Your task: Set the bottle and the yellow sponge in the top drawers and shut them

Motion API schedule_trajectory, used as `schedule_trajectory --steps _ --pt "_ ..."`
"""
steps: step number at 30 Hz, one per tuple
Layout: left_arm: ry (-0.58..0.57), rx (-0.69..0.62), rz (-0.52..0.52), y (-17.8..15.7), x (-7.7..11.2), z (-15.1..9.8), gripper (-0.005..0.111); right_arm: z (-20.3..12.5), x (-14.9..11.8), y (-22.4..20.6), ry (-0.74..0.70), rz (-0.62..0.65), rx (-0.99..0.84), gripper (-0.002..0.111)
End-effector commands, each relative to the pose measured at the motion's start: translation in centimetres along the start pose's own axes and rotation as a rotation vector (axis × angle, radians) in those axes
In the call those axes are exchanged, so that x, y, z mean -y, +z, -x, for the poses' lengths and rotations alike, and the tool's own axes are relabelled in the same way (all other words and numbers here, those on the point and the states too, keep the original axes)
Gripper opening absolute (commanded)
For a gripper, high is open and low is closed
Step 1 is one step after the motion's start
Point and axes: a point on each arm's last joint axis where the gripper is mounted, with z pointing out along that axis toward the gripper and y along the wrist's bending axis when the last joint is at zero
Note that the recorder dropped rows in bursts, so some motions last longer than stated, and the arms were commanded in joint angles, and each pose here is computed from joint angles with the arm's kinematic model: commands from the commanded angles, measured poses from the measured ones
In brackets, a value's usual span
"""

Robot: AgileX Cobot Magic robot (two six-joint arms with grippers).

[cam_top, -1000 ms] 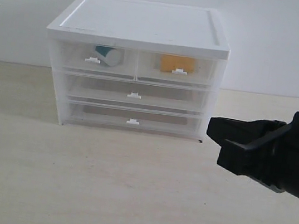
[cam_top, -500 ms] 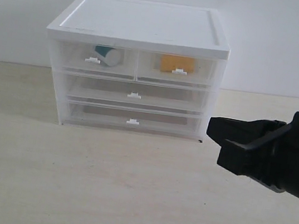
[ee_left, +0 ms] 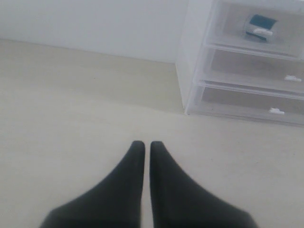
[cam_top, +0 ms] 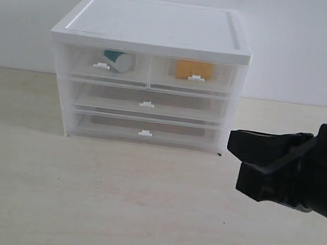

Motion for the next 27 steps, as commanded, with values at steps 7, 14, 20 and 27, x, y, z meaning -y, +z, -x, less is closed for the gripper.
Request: schedule_trajectory --steps 7,14,20,27 --pt "-0.005 0.000 -0.003 0.0 0.0 -0.1 0.004 -1.6 3.1 -8.4 0.010 -0.296 0.163 0.000" --pt "-0.005 0.000 -0.003 0.0 0.0 -0.1 0.004 -6.9 3.2 -12.8 -0.101 -0.264 0.451 0.000" --pt "-0.005 0.000 -0.003 0.0 0.0 -0.1 0.004 -6.9 3.2 -12.9 -0.074 -0.258 0.463 0.000" --pt "-0.005 0.002 -0.003 0.0 0.0 -0.1 0.004 -7.6 3.5 -12.6 0.021 -0.248 0.440 0.000"
